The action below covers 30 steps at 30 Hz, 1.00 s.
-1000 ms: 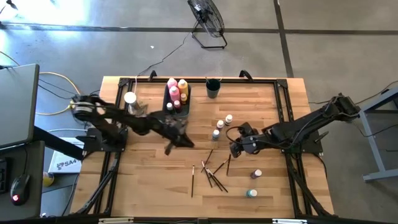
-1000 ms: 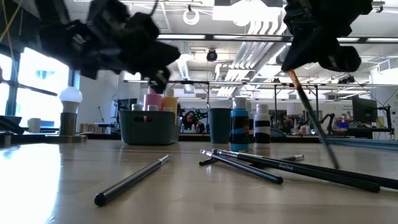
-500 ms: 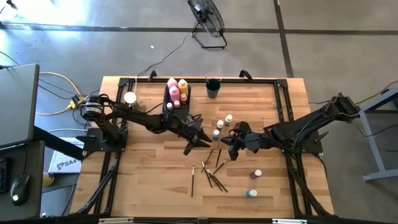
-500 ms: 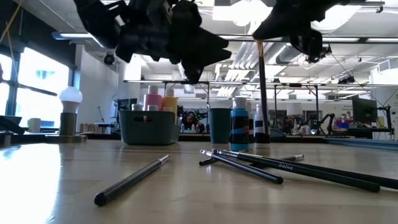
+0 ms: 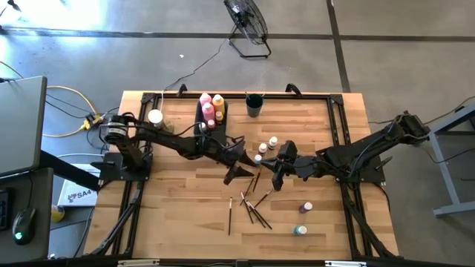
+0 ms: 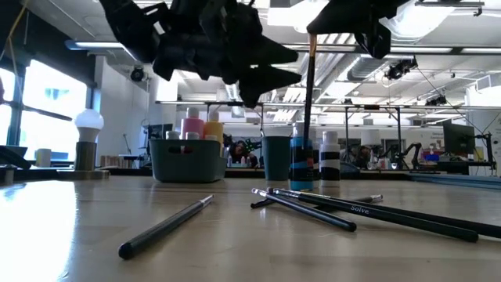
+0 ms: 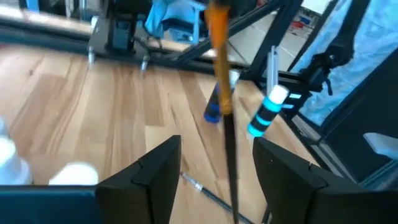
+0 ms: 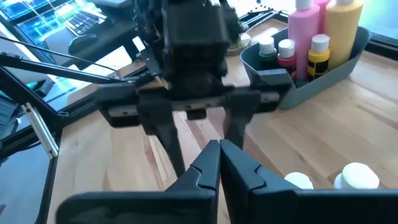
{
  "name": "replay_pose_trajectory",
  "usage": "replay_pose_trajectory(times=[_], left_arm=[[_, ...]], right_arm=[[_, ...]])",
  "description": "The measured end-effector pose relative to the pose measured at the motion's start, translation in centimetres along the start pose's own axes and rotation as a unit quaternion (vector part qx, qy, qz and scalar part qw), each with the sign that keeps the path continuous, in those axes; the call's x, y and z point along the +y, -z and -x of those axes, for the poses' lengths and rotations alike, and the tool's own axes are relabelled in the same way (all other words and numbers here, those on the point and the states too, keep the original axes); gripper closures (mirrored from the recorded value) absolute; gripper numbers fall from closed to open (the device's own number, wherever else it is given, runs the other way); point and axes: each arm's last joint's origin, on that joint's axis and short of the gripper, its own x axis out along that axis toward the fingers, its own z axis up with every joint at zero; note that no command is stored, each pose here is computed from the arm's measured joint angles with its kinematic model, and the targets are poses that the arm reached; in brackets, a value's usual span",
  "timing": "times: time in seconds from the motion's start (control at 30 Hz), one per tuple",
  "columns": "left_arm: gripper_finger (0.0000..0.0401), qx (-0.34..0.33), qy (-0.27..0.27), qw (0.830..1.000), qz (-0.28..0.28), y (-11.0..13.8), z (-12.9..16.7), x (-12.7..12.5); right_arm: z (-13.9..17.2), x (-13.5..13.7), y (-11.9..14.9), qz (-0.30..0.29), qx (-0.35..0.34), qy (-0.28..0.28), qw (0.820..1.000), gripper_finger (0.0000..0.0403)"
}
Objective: Pick & Place Paint Supplies
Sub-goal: Put the gold paint brush into the green bin
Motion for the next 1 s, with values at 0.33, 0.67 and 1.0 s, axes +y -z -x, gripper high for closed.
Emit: replay_pose_trajectory(times=[0.33, 0.67, 1.0], left_arm=[[0.0203, -0.044, 0.016, 0.999, 0.004, -0.3, -0.4, 0.0], [0.0203, -0.061, 0.023, 0.998, 0.004, -1.0, -0.6, -0.3], [0.0203, -0.018, 0.044, 0.999, 0.016, -1.7, -3.5, -0.3]], right_arm=[[0.0, 0.0, 0.0, 0.001, -0.001, -0.001, 1.000, 0.0400], [0.0, 0.0, 0.0, 0.003, -0.002, 0.000, 1.000, 0.0400], [0.0, 0.0, 0.0, 0.004, -0.003, 0.000, 1.000, 0.0400]])
